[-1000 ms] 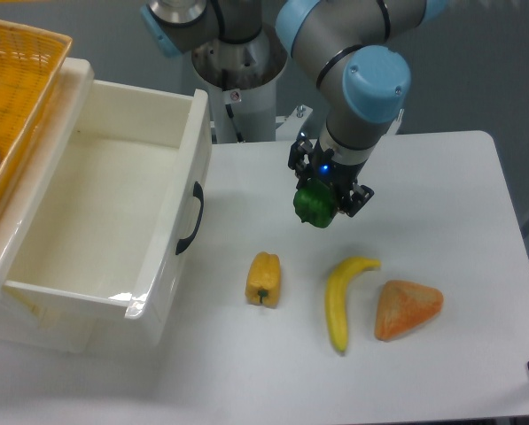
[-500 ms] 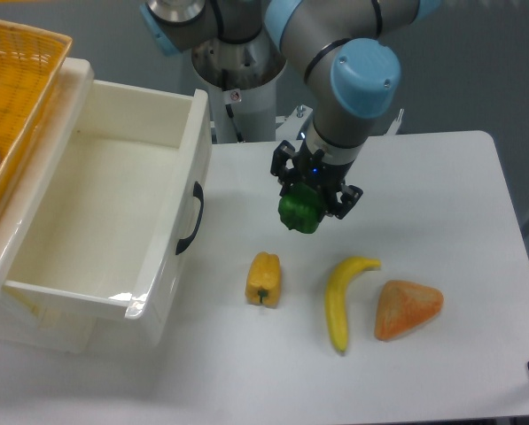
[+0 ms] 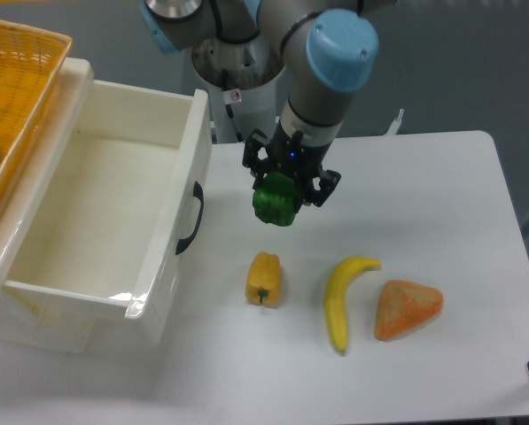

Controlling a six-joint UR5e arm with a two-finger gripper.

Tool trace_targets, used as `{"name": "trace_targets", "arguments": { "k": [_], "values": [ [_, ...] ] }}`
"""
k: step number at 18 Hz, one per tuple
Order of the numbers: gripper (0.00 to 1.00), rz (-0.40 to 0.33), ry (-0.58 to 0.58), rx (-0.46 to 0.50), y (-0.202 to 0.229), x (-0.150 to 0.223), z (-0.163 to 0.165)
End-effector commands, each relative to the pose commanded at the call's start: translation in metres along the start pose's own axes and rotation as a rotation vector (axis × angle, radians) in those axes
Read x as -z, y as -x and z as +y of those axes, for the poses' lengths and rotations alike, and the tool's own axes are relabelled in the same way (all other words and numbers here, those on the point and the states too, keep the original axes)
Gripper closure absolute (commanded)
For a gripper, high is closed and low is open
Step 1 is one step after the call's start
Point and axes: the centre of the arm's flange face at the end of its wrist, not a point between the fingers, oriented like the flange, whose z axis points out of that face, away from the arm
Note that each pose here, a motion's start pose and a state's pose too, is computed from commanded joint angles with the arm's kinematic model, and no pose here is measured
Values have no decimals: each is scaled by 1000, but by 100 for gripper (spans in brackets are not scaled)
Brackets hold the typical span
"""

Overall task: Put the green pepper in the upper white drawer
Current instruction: 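Carry the green pepper up and over the open white drawer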

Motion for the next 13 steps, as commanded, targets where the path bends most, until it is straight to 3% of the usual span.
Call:
{"name": "trace_targets", "arguments": {
  "k": [7, 11, 13],
  "values": [
    [52, 19, -116, 89, -19, 35, 4],
    [51, 79, -216, 212, -26, 54, 0],
    [51, 85, -240, 215, -34, 63, 1]
  ]
}}
